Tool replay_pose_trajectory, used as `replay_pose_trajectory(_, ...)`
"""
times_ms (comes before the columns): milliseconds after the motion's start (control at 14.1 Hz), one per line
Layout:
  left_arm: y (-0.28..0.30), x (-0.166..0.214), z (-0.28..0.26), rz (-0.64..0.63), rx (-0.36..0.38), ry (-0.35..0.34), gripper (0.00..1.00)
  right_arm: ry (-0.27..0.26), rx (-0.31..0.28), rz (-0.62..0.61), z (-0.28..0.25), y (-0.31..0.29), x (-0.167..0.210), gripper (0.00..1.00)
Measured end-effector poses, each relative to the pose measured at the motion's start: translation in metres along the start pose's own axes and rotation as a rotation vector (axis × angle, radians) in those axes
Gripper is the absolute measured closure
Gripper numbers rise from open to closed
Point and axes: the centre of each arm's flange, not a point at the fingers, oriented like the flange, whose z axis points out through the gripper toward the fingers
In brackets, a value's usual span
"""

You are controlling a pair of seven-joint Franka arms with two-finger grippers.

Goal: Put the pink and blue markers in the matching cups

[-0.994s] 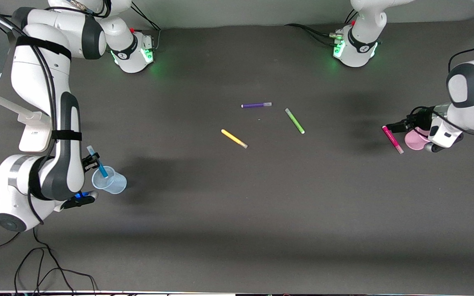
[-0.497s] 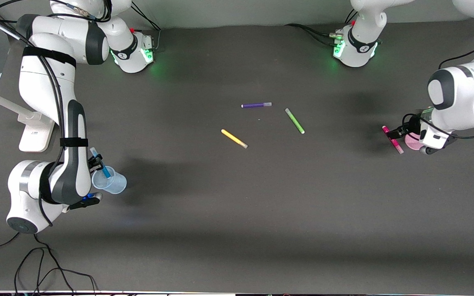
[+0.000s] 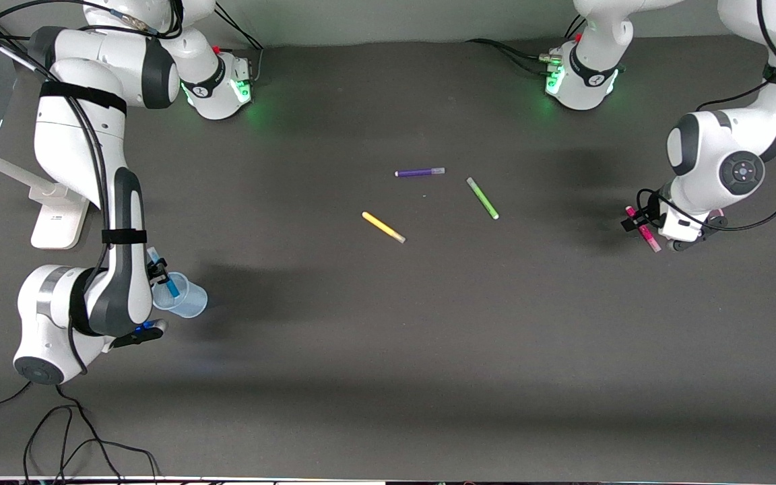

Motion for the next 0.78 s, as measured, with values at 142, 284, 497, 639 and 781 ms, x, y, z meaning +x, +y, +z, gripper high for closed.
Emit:
replay_pose_trajectory(142,-0.003,-0.005,0.015,0.021,-0.003,0.028,0.20,-0.001,0.002,0.004,0.002,0.003,0.001,0.83)
replay_pose_trajectory(284,-0.004,-0.006,0.022,0.027,-0.013,0.052,0.19,-0.002,0.002,0.006,0.003,0.005,0.002,0.77)
replay_pose_trajectory(497,-0.003,-0.010,0.030,0.035,-0.041,0.100,0.24,-0.001,0.001,0.007,0.004,0.006,0.003,0.48)
replay_pose_trajectory(639,-0.002,-0.012,0.035,0.040,-0.052,0.116,0.33,0.003,-0.001,0.006,0.002,0.005,0.002,0.27)
replay_pose_trajectory(781,-0.002,-0.013,0.036,0.042,-0.054,0.120,0.36,0.017,-0.008,0.005,-0.005,0.004,0.000,0.06)
